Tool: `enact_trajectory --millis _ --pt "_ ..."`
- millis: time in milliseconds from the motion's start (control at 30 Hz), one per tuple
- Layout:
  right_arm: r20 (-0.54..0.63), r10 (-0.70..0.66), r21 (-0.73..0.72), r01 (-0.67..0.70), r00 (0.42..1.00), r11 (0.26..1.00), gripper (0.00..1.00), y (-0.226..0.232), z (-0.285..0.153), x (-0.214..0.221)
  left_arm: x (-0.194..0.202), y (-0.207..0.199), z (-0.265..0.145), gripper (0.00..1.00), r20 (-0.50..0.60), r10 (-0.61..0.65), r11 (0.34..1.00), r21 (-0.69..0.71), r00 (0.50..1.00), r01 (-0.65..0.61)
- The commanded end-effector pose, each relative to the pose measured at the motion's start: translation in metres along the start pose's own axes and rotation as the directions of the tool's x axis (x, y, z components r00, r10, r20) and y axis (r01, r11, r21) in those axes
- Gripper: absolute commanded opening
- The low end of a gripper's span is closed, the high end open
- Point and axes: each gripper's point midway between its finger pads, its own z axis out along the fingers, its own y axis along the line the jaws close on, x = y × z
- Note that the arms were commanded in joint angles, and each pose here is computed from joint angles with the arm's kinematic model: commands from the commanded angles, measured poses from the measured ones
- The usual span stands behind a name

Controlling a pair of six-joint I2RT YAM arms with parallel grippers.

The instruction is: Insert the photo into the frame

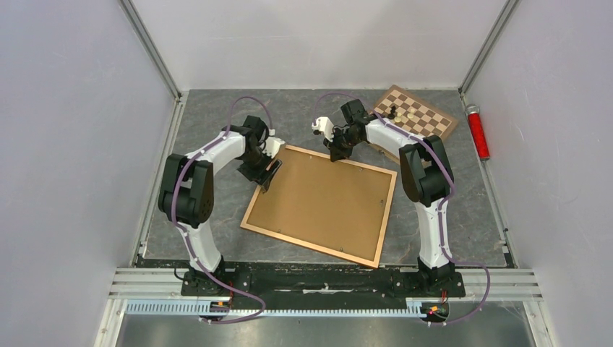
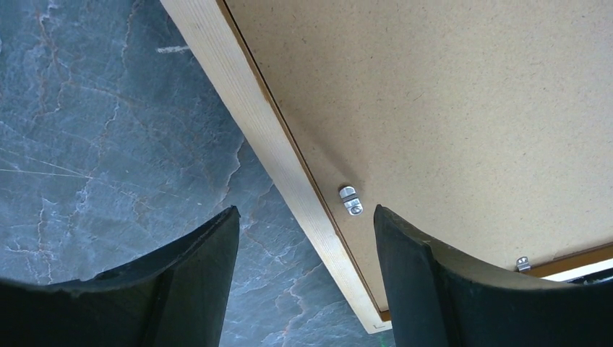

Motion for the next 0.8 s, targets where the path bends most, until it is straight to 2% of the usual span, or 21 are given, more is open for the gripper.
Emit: enact_trajectory --millis 0,300,567,767 --pt "-0.007 -0.006 -0.017 0.006 1.0 1.0 0.0 0.0109 -0.0059 -0.0002 -0.0104 0.0018 0.0059 0.74 0.023 -0.002 1.0 -0.017 1.0 0.003" --pt "-0.01 -0.006 -0.014 0.006 1.0 1.0 0.0 0.0136 -0.0063 0.0037 -0.0107 0.0047 0.0125 0.73 0.015 -0.015 0.998 -0.058 1.0 0.016" --pt "-0.01 -0.001 -0.011 0.001 1.0 1.0 0.0 0.0134 -0.0066 0.0047 -0.0035 0.0079 0.0123 0.66 0.003 -0.012 0.996 -0.087 1.0 0.012" --pt "-0.003 0.004 -0.01 -0.004 1.0 1.0 0.0 0.0135 -0.0067 0.0029 -0.0015 0.0091 0.0113 0.54 0.012 -0.016 0.995 -0.103 1.0 0.017"
